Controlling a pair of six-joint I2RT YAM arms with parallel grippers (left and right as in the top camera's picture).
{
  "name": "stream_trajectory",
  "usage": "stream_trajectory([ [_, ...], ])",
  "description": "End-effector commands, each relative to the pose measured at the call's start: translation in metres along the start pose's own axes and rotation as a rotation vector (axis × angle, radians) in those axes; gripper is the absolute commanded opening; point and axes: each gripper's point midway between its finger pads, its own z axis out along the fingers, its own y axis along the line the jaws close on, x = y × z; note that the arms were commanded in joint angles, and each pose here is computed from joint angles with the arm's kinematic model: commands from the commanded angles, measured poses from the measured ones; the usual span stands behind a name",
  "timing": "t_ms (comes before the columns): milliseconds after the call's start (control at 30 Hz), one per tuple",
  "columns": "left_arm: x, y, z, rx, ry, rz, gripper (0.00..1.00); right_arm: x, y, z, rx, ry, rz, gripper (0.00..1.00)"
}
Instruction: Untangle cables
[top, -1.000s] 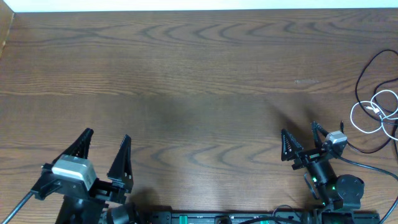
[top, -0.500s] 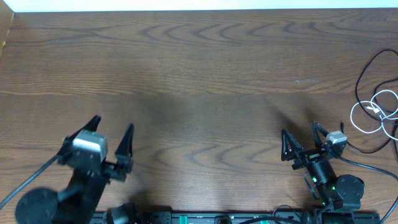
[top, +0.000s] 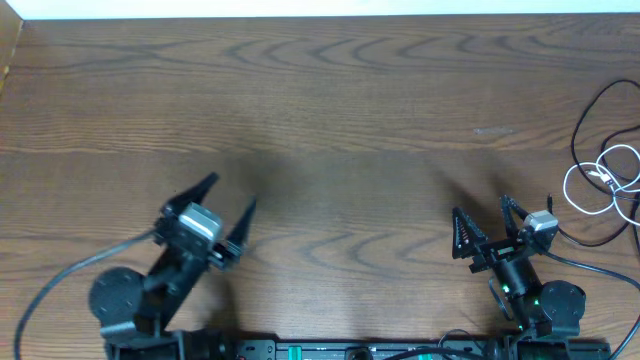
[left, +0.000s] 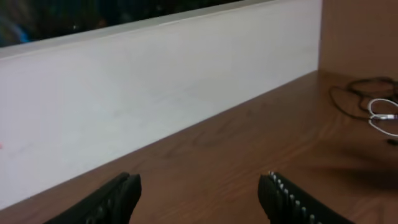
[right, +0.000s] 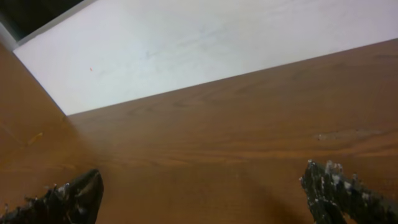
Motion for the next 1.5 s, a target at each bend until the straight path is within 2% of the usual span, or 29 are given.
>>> stream_trajectory([
  [0, 0.011, 0.007, -0.003, -0.1, -0.012, 0.031, 0.66, 0.001, 0.002, 0.0, -0.01, 0.001, 0.008, 0.99],
  [267, 0.028, 0.026, -0.015, -0.285, -0.067, 0.05, 0.66, 0.001, 0.002, 0.0, -0.01, 0.001, 0.008, 0.99],
  [500, 0.032, 0.057, -0.028, -0.484, -0.251, -0.085, 0.66, 0.001, 0.002, 0.0, -0.01, 0.001, 0.008, 0.99],
  [633, 0.048, 0.077, -0.035, -0.609, -0.281, -0.177, 0.66, 0.001, 0.002, 0.0, -0.01, 0.001, 0.008, 0.99],
  [900, 0.092, 0.1, -0.045, -0.79, -0.209, -0.233, 0.66, 0.001, 0.002, 0.0, -0.01, 0.001, 0.008, 0.99],
  [1233, 0.148, 0.097, -0.043, -0.814, 0.029, -0.261, 0.66, 0.001, 0.002, 0.0, -0.01, 0.001, 0.008, 0.99],
  [1467, 0.173, 0.092, -0.045, -0.806, 0.154, -0.245, 0.66, 0.001, 0.002, 0.0, -0.01, 0.001, 0.008, 0.99],
])
